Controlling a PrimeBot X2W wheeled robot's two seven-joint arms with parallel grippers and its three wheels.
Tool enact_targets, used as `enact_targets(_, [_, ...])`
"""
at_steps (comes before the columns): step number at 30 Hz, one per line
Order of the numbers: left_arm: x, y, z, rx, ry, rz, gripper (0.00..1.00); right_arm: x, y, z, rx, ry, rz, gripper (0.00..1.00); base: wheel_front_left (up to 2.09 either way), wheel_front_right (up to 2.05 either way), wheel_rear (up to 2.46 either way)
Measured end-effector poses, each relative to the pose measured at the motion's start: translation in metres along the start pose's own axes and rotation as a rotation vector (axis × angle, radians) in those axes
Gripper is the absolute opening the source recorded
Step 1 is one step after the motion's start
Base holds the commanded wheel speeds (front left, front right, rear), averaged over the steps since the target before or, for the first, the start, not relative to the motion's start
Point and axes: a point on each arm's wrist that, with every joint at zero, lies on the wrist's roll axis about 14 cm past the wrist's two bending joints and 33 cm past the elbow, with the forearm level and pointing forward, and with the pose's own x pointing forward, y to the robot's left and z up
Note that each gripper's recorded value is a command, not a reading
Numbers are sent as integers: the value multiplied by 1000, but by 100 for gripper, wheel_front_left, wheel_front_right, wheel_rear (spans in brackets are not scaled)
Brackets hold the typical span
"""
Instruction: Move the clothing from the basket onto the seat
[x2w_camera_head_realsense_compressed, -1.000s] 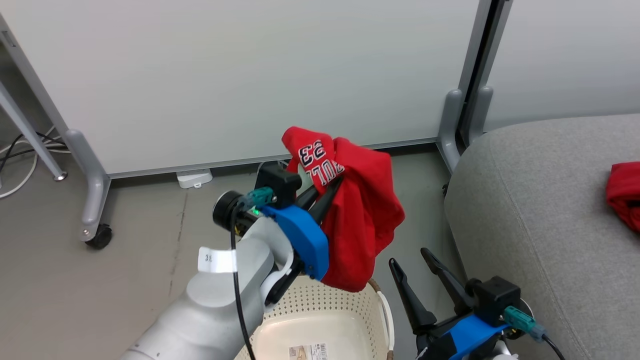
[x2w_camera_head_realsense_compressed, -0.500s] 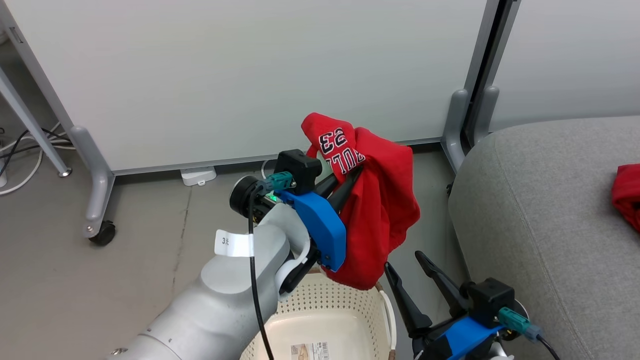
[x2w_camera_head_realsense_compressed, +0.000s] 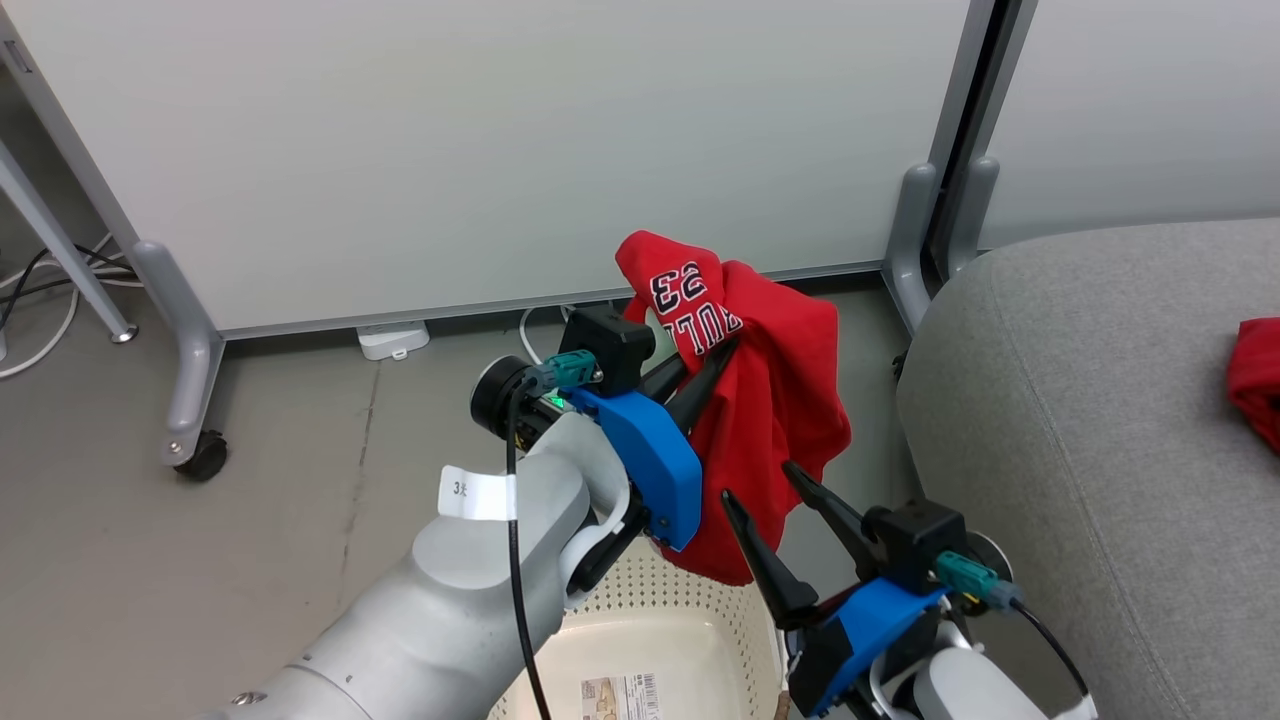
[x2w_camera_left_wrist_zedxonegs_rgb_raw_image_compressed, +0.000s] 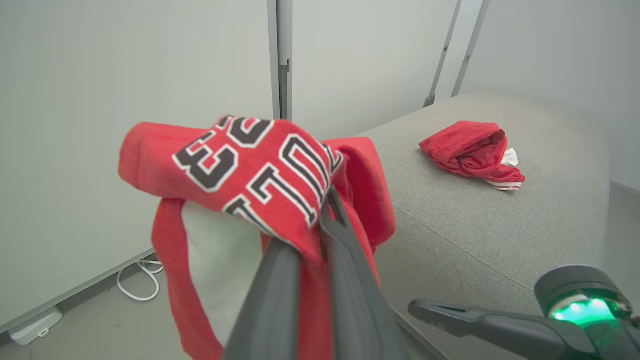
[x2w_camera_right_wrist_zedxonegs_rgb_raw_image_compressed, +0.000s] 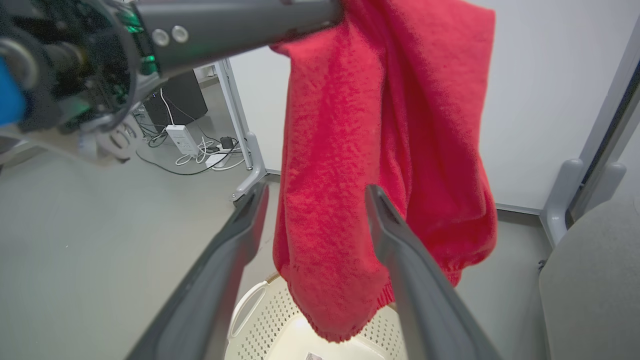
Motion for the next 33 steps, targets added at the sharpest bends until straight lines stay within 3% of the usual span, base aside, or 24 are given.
enact_targets(15, [-1,-3,-6,-2,16,-15,0,40,-10,-3,-51,57,29,100,0,0,0])
enact_targets(33, [-5,-13,-9,-17,23,-43,0,57,-10,-15,-62,144,55,100,0,0,0])
